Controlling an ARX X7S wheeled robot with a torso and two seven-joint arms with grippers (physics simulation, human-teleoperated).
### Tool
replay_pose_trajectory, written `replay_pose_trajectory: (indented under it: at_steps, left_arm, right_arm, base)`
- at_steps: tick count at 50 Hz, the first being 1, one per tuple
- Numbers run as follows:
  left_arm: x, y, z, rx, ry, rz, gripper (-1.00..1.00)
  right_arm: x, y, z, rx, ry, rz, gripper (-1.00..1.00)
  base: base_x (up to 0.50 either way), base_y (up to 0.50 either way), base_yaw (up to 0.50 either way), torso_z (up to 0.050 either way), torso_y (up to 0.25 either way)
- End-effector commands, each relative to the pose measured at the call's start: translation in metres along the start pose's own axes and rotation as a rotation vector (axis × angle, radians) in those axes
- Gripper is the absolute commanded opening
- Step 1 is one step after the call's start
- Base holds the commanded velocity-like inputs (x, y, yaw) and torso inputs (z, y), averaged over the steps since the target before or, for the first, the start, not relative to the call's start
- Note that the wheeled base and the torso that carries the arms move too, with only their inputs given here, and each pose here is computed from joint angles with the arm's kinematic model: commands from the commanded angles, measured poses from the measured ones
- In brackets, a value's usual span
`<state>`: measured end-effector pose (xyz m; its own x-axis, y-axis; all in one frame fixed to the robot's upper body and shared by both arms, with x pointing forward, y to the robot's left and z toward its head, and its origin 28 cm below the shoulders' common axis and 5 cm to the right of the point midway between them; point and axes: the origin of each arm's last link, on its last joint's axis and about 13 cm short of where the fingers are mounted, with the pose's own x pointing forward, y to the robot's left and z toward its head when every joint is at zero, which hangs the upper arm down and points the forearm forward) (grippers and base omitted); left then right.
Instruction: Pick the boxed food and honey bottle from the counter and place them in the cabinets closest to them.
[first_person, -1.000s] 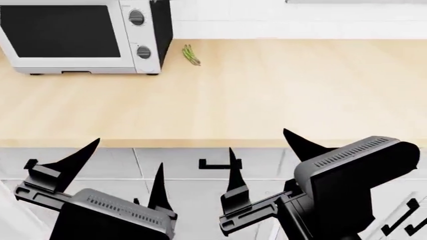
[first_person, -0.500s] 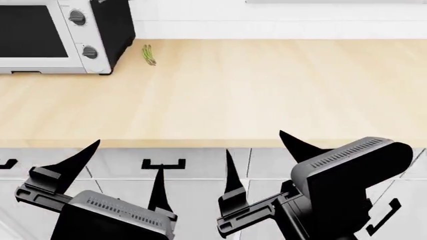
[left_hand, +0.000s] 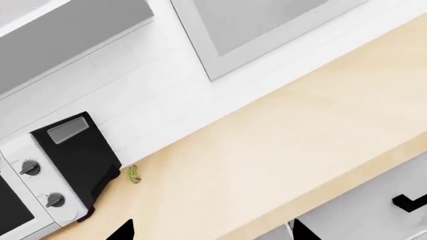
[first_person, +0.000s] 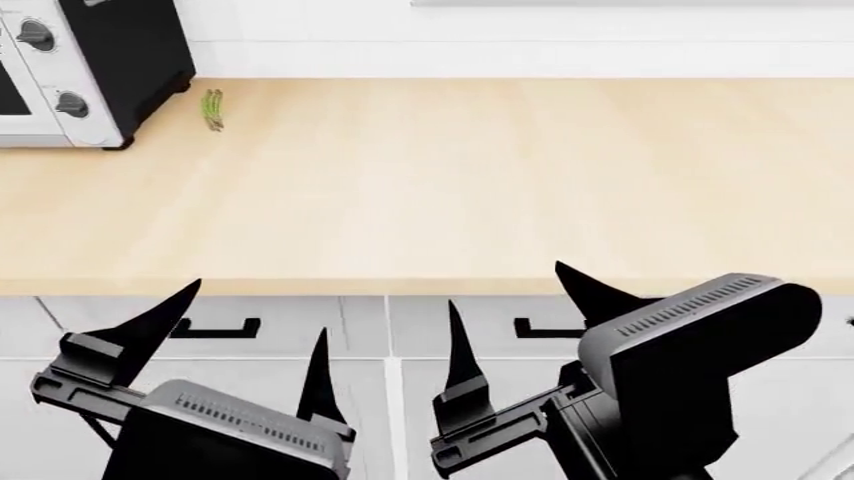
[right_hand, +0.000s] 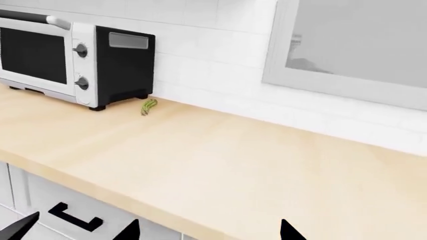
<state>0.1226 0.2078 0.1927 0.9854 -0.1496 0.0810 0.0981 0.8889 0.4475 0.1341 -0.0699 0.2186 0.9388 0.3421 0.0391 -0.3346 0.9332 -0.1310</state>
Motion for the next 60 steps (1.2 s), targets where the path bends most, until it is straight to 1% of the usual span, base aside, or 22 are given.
replay_pose_trajectory:
  at_steps: [1, 60]
  left_arm:
    - [0.0003, 0.0005, 0.0007, 0.001, 0.000, 0.002, 1.00]
    - [0.0026, -0.0008, 0.0004, 0.002, 0.001, -0.005, 1.00]
  right_arm:
    - [-0.0004, -0.0001, 0.0018, -0.003, -0.003, 0.003, 1.00]
    - [0.0000, -0.0006, 0.0005, 0.007, 0.005, 0.012, 1.00]
  base:
    - [0.00, -0.50, 0.00, 0.000, 0.000]
    - [0.00, -0.50, 0.00, 0.000, 0.000]
